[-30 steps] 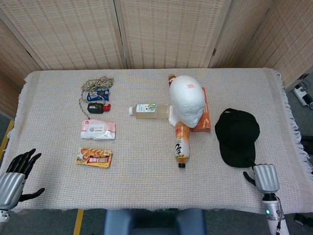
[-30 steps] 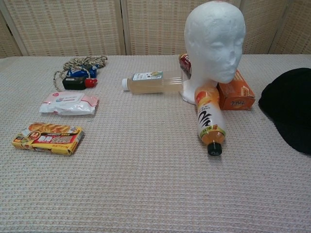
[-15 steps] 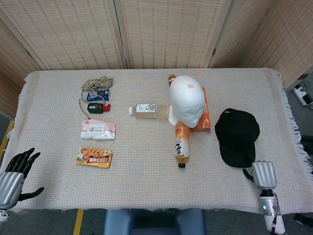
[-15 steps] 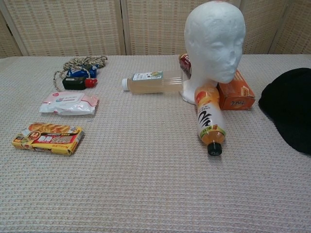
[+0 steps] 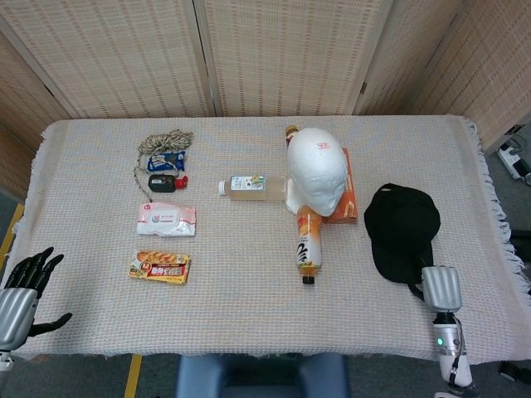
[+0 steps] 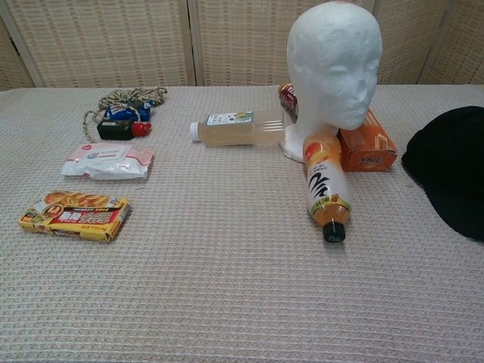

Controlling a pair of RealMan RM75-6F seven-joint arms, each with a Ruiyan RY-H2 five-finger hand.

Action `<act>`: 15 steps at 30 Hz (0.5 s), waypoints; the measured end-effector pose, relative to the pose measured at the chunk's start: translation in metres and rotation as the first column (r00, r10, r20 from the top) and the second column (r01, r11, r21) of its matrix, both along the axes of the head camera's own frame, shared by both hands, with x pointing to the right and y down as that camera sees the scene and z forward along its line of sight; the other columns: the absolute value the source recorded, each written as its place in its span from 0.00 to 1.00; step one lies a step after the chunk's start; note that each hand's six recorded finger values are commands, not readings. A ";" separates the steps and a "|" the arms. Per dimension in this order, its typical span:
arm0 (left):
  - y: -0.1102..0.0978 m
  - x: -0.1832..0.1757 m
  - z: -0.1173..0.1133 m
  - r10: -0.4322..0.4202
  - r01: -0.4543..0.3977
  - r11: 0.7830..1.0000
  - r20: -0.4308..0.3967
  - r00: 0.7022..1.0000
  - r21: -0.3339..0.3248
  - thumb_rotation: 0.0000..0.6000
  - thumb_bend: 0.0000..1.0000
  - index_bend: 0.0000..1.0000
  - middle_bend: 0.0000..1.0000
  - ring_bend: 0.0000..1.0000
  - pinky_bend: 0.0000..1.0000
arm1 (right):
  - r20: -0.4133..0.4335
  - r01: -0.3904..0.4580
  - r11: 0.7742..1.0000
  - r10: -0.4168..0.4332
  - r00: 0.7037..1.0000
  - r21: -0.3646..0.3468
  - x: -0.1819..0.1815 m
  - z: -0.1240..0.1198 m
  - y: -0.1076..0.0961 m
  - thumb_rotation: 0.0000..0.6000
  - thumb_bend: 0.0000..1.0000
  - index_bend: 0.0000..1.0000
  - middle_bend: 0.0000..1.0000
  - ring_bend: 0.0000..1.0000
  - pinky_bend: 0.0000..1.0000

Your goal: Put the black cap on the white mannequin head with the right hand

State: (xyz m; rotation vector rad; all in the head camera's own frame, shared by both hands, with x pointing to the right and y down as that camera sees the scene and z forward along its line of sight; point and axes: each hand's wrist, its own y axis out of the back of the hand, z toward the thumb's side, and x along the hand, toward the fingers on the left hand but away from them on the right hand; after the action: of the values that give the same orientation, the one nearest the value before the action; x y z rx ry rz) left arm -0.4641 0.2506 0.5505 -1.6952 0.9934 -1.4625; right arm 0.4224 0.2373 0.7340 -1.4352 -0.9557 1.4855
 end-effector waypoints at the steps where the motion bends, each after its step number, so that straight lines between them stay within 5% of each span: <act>1: 0.000 0.000 0.000 -0.002 0.002 1.000 0.002 1.000 0.002 1.00 0.10 0.12 0.00 0.00 0.12 | 0.003 -0.004 1.000 0.004 1.000 0.001 -0.001 0.001 -0.001 1.00 0.21 0.40 1.00 1.00 1.00; 15: -0.003 -0.002 -0.003 -0.017 0.017 0.999 -0.009 1.000 0.027 1.00 0.10 0.13 0.00 0.00 0.12 | 0.063 -0.066 0.994 0.061 0.996 0.089 0.000 -0.009 -0.024 1.00 0.24 0.43 1.00 1.00 1.00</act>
State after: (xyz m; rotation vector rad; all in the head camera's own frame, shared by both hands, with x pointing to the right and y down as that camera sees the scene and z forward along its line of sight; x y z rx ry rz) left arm -0.4661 0.2476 0.5471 -1.6791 1.0301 -1.4477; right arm 0.4219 0.2135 0.7247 -1.4022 -1.1010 1.4326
